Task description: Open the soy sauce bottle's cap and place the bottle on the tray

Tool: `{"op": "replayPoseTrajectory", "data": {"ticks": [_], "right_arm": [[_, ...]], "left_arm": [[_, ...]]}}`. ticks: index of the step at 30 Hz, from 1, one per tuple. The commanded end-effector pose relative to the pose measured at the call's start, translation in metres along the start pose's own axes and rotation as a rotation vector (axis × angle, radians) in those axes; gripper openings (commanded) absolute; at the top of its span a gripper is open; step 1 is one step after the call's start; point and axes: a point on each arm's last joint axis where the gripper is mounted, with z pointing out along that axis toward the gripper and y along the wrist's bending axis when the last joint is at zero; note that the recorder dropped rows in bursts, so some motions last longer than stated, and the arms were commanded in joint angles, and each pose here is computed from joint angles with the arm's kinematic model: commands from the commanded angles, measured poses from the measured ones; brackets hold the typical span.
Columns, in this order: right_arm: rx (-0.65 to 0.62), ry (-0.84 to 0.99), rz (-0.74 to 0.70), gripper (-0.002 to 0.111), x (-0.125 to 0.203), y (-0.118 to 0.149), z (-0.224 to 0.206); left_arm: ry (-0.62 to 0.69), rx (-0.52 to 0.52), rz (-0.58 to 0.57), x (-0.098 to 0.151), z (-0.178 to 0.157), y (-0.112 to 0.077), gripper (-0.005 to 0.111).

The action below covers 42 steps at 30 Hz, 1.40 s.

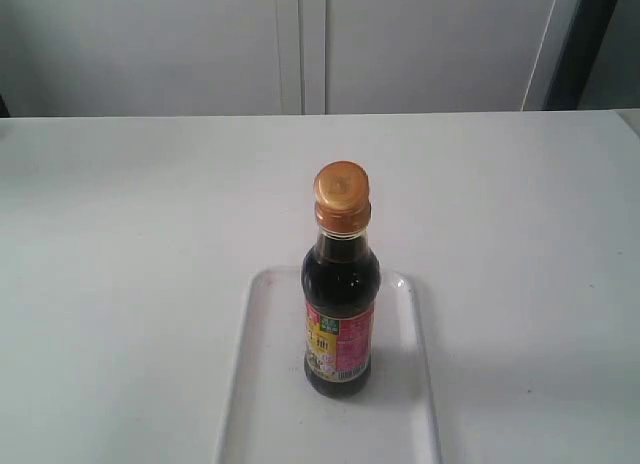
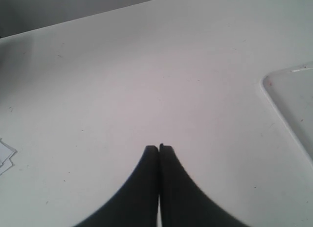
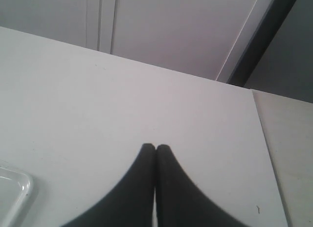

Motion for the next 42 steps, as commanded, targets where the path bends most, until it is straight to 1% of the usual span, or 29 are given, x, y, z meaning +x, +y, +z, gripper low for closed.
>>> {"op": "replayPoseTrajectory", "data": {"ticks": [1, 3, 5, 11, 16, 19, 26, 29, 42], "right_arm": [[0.006, -0.014, 0.008, 0.000, 0.000, -0.001, -0.001], [0.006, -0.014, 0.008, 0.000, 0.000, -0.001, -0.001], [0.006, -0.014, 0.008, 0.000, 0.000, -0.001, -0.001], [0.006, -0.014, 0.008, 0.000, 0.000, -0.001, -0.001], [0.006, -0.014, 0.008, 0.000, 0.000, -0.001, -0.001], [0.006, -0.014, 0.008, 0.000, 0.000, -0.001, -0.001], [0.006, -0.014, 0.008, 0.000, 0.000, -0.001, -0.001], [0.006, -0.014, 0.008, 0.000, 0.000, -0.001, -0.001], [0.006, -0.014, 0.008, 0.000, 0.000, -0.001, -0.001]], "left_arm": [[-0.035, 0.060, 0.075, -0.001, 0.000, -0.006, 0.000], [-0.065, 0.077, 0.111, -0.004, 0.000, -0.008, 0.000], [-0.091, 0.066, 0.122, -0.006, -0.001, -0.008, 0.000], [-0.135, -0.035, 0.065, 0.000, 0.009, -0.003, 0.000], [-0.165, -0.093, 0.013, 0.016, 0.018, -0.001, 0.000], [-0.145, -0.106, -0.006, 0.025, 0.022, -0.001, 0.000], [-0.138, -0.122, -0.041, 0.039, 0.030, -0.001, 0.000], [-0.154, -0.123, -0.058, 0.045, 0.029, -0.003, 0.000], [-0.201, -0.146, -0.063, 0.075, 0.028, -0.007, 0.000]]}}
